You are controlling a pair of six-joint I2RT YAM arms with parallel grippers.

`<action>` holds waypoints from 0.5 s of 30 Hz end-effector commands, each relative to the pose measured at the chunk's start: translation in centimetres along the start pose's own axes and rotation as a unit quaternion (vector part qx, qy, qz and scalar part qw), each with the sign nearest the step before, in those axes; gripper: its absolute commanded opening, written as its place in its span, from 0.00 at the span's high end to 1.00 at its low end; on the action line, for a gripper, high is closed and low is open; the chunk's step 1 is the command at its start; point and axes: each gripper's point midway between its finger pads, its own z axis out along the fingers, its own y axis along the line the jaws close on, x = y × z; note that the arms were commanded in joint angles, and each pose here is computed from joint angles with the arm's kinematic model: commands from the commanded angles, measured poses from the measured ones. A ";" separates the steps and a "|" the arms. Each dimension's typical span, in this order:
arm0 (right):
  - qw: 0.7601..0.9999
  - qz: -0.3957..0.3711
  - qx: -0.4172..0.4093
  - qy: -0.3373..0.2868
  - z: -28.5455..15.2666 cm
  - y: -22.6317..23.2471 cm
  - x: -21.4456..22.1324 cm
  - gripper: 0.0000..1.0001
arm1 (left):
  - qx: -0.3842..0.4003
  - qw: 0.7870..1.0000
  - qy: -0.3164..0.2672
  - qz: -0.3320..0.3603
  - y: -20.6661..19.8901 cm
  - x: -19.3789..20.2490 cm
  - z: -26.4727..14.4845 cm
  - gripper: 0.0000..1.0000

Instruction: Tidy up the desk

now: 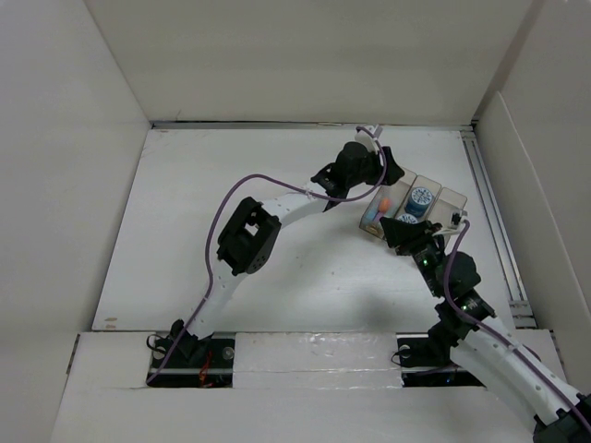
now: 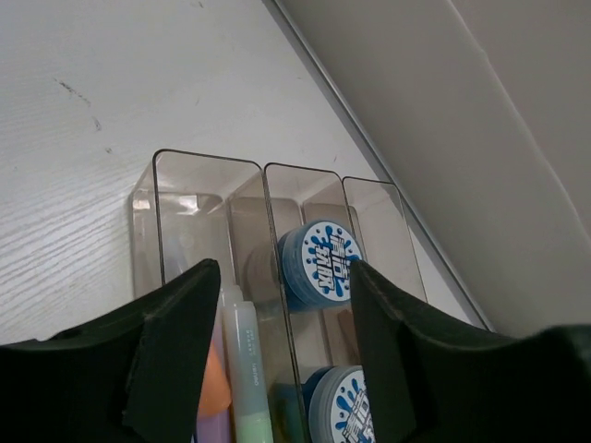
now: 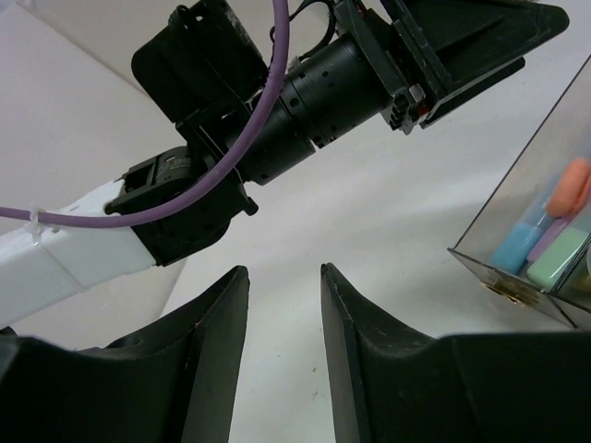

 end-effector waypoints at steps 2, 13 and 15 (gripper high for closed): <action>0.999 0.006 -0.025 -0.021 0.3 2.0 -1.7 0.57 | 0.044 0.998 -0.041 0.018 -3.8 -4.0 -0.9 0.43; 0.999 0.002 -0.033 -0.021 0.0 2.2 -1.8 0.57 | 0.074 0.994 -0.078 0.025 -5.3 -8.4 -6.2 0.30; 0.999 0.002 -0.030 -0.021 0.0 2.1 -1.7 0.57 | 0.083 0.992 -0.093 0.030 -6.0 -9.5 -8.2 0.28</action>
